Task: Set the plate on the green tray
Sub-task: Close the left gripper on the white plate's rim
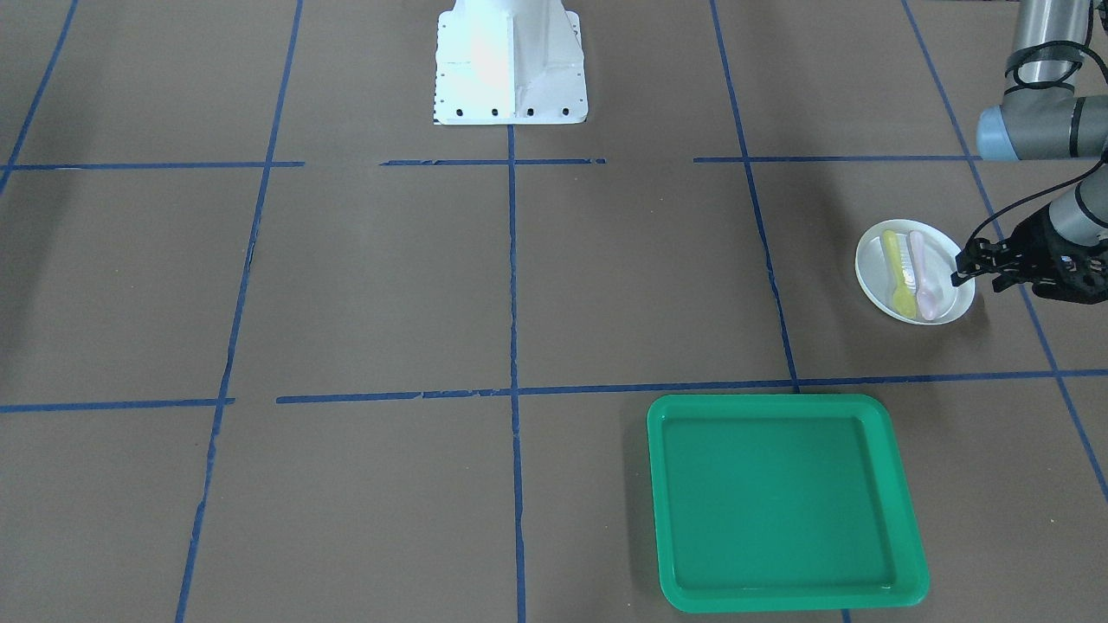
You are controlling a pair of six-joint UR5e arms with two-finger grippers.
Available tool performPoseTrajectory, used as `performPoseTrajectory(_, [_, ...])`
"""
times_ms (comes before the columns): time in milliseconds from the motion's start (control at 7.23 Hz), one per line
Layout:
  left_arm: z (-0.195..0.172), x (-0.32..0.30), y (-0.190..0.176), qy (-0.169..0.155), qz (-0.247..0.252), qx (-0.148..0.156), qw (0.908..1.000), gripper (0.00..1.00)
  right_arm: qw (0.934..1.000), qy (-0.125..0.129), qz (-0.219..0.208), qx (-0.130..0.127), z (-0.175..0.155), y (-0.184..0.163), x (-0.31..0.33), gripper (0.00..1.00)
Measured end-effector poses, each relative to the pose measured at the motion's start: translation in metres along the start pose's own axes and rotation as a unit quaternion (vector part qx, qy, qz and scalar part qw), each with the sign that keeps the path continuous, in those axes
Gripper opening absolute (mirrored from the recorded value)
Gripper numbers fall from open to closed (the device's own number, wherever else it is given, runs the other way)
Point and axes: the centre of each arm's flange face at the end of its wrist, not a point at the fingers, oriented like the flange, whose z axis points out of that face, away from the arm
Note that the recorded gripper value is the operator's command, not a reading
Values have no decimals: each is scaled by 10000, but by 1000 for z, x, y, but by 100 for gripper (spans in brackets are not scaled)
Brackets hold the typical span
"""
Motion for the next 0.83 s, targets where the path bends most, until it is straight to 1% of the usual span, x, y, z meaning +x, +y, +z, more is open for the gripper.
performPoseTrajectory(553, [1, 2, -1, 12, 24, -14, 10000, 73, 10000, 0, 3, 2, 0, 0, 0, 100])
performPoseTrajectory(691, [3, 4, 0, 16, 38, -43, 10000, 68, 10000, 0, 1, 1, 0, 0, 0, 100])
performPoseTrajectory(830, [6, 6, 1, 20, 54, -75, 10000, 49, 10000, 0, 3, -3, 0, 0, 0, 100])
